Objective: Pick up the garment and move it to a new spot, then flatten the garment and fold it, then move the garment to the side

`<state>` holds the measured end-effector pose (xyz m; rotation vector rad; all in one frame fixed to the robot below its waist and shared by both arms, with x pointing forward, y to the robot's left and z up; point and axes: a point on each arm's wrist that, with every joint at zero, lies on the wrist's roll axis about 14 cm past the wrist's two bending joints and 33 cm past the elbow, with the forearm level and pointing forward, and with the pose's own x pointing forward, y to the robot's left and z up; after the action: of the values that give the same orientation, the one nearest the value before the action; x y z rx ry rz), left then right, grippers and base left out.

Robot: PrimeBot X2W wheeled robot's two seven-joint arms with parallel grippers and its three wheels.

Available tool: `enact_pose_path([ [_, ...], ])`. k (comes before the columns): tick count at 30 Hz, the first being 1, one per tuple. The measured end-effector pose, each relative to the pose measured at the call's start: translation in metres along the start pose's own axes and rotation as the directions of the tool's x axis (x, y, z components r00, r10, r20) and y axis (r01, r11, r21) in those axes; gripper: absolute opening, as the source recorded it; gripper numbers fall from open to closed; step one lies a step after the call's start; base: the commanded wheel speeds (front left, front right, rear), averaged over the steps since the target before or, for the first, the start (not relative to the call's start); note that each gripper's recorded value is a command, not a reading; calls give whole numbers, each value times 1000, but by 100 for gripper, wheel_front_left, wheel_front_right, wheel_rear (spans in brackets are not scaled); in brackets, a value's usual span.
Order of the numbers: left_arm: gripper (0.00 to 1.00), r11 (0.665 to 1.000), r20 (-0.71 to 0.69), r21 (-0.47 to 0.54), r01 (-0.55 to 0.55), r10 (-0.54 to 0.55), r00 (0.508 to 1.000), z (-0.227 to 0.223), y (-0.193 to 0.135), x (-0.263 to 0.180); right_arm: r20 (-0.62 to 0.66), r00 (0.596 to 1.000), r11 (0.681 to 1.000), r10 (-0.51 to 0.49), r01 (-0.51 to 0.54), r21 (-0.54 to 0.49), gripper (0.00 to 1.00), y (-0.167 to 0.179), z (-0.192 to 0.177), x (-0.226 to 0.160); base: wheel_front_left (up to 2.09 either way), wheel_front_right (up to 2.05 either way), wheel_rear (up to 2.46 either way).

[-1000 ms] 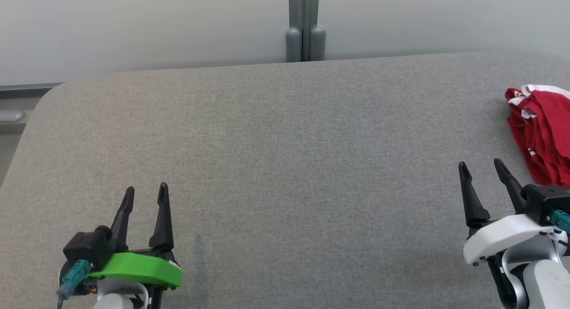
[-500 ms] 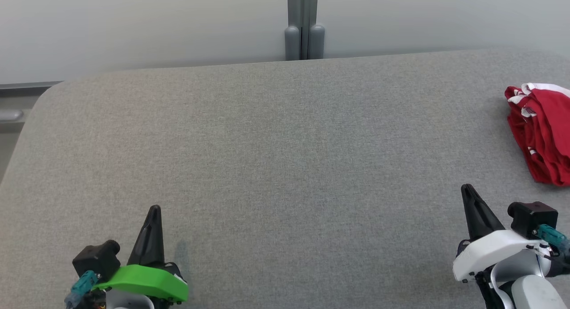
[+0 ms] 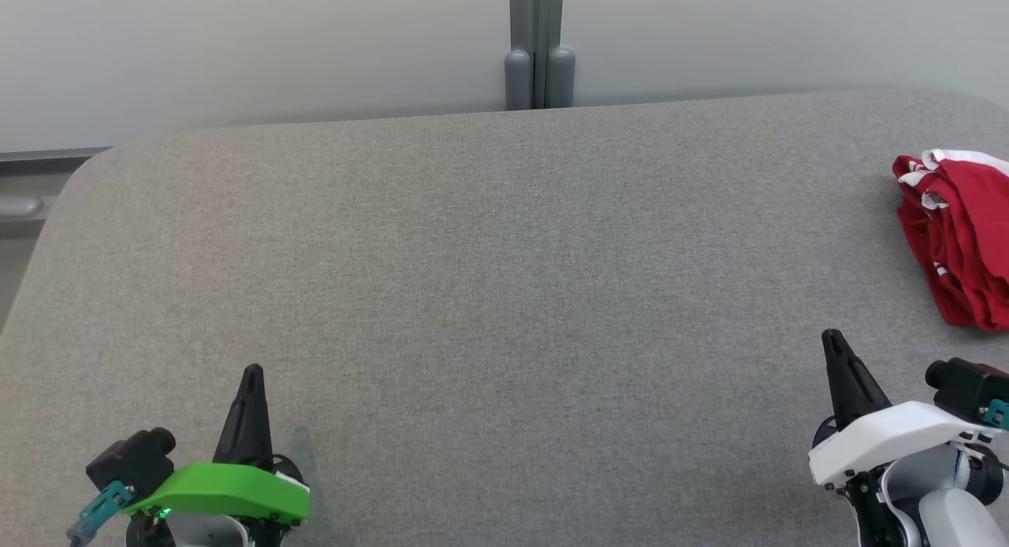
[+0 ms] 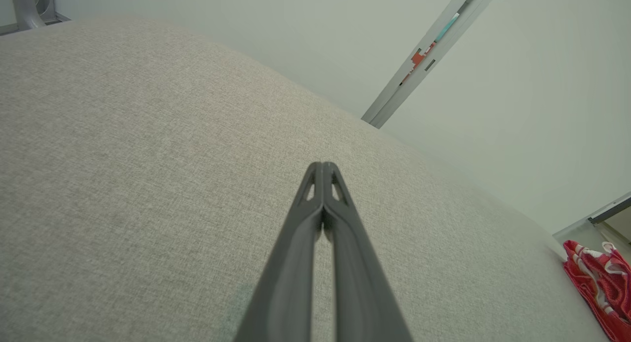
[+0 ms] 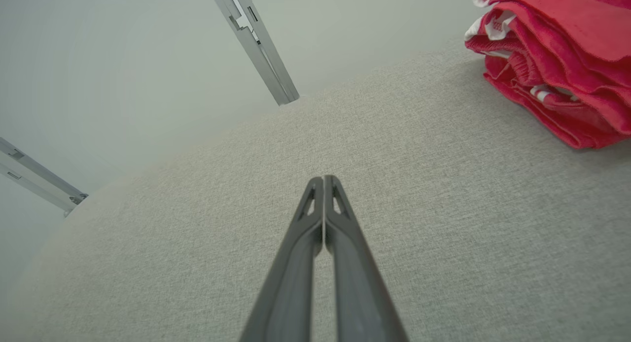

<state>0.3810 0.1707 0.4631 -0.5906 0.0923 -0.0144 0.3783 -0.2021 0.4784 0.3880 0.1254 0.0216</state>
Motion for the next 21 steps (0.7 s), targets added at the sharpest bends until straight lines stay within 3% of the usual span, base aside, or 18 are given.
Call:
enact_pose_path([
  [9, 0, 992, -1, -122, -24, 24, 1000, 4, 4, 0, 7, 1000, 989, -8, 7, 151, 0, 0, 1, 0, 0, 0, 0],
  [21, 0, 961, 2, -274, -43, 45, 999, 9, 8, 0, 15, 1000, 945, -12, 7, 328, 0, 1, 2, 1, 0, 0, 0],
])
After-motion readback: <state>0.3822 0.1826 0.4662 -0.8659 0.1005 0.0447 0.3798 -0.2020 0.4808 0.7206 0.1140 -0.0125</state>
